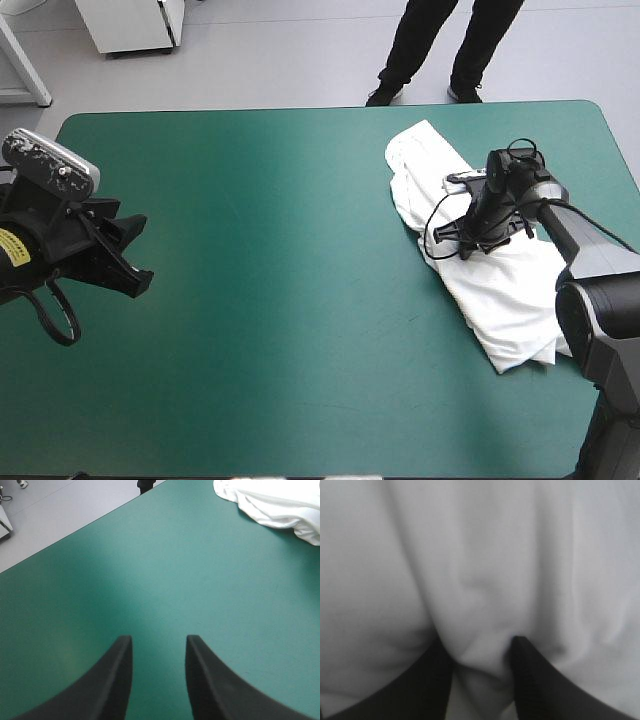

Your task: Fold the cloth

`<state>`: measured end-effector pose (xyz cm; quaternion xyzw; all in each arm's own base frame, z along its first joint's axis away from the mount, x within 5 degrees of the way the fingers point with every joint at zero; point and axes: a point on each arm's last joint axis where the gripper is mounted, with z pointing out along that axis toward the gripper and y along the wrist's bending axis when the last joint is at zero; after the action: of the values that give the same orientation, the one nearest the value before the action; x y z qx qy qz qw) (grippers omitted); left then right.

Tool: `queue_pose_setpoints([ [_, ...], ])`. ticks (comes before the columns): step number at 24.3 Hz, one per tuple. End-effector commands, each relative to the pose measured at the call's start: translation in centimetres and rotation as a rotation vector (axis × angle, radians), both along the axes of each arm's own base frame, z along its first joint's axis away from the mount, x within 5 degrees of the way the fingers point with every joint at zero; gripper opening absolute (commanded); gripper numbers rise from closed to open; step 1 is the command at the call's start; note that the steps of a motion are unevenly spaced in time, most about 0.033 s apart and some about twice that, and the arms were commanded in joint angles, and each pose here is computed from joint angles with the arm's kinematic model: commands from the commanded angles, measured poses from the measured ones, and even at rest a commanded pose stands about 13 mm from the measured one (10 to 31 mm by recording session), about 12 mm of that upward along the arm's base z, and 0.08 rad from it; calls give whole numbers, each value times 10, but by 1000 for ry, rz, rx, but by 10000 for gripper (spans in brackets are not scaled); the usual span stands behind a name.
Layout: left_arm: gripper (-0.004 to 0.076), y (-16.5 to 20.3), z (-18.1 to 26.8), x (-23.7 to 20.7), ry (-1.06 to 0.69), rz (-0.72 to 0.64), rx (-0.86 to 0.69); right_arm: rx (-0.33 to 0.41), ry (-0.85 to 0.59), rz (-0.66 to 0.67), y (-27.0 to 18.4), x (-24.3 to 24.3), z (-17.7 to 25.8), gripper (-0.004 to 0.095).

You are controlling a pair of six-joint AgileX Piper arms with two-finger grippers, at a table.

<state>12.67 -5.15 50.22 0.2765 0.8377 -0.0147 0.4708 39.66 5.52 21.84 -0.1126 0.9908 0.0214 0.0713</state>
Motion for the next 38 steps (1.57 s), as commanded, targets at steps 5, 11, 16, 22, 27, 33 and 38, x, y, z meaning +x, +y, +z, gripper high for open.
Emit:
queue_pose_setpoints([
  [5,262,3,5,-6,-7,8,-5,129,5,40,12,4,-2,-3],
  [11,262,3,5,-6,0,16,-15,173,49,151,59,-9,-3,-3],
  [16,262,4,5,-7,1,23,-17,198,83,440,162,-56,-2,-3],
  [22,262,12,9,-16,-34,63,-23,264,173,765,268,-155,1,-3],
  [27,262,16,12,-25,-55,65,-38,240,177,876,291,-189,2,-3],
  [33,262,16,12,-28,-56,56,-50,187,135,790,267,-152,29,146],
  [38,262,16,12,-28,-53,60,-58,239,-1,665,239,-115,70,534],
])
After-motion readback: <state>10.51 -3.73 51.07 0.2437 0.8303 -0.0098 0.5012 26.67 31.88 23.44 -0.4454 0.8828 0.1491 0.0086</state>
